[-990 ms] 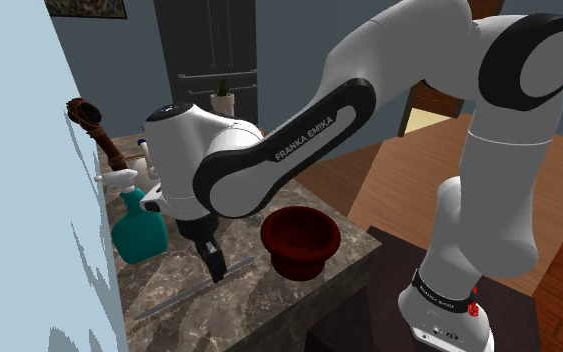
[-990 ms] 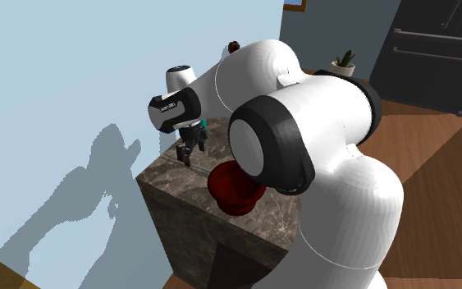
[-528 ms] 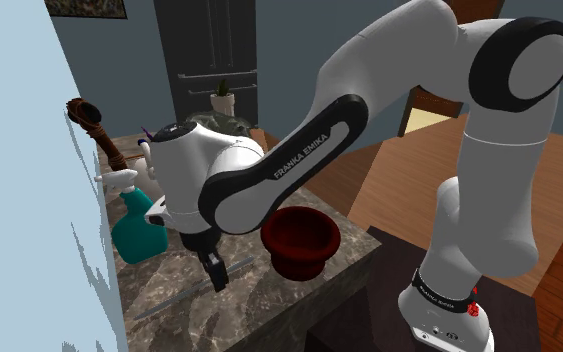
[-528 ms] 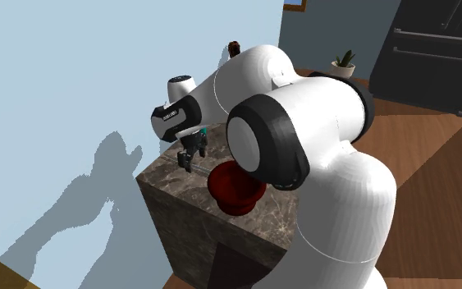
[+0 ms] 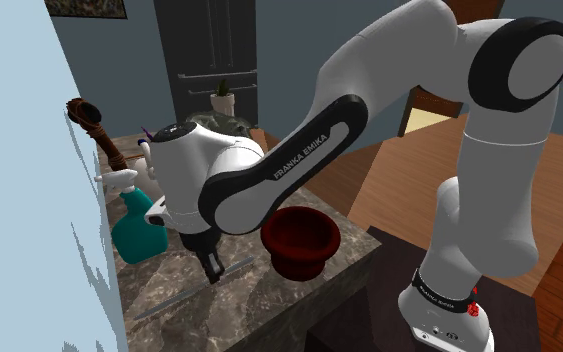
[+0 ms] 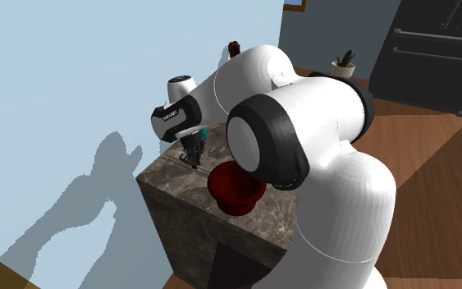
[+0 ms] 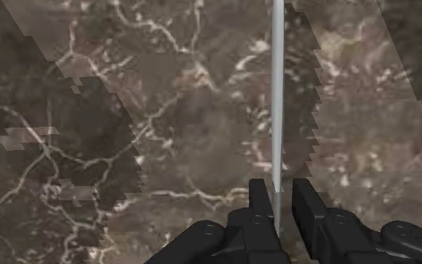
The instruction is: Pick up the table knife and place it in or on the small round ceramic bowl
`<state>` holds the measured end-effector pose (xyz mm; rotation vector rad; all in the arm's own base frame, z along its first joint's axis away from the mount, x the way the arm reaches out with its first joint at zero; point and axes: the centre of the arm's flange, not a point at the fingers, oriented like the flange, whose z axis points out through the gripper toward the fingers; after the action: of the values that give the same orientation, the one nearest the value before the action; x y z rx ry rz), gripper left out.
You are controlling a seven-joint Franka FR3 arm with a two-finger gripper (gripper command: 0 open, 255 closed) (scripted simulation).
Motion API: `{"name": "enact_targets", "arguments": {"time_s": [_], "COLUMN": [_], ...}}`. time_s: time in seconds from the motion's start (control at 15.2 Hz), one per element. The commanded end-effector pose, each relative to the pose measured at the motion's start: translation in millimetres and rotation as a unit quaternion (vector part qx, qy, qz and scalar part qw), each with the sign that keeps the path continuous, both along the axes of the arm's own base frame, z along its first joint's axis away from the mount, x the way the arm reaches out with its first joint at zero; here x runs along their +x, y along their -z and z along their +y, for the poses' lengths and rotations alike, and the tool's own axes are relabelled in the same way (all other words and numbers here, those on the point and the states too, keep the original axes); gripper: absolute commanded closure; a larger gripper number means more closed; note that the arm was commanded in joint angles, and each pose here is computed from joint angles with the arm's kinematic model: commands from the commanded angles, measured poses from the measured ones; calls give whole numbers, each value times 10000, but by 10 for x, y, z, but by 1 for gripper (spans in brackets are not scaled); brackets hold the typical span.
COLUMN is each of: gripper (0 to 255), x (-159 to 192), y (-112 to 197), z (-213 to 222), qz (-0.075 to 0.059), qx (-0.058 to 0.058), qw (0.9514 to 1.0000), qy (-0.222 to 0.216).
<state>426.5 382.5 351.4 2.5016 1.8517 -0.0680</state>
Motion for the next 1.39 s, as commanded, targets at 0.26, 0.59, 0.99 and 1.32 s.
{"name": "enact_targets", "arguments": {"time_s": [0.26, 0.59, 0.99, 1.32], "gripper": [255, 255, 255, 255], "x": [0, 0, 0, 0], "y": [0, -158, -475, -739], "z": [0, 0, 0, 0], "qz": [0, 0, 0, 0], "qx": [0, 0, 0, 0], "qw": [10000, 10000, 10000, 10000], "qy": [0, 0, 0, 0]}}
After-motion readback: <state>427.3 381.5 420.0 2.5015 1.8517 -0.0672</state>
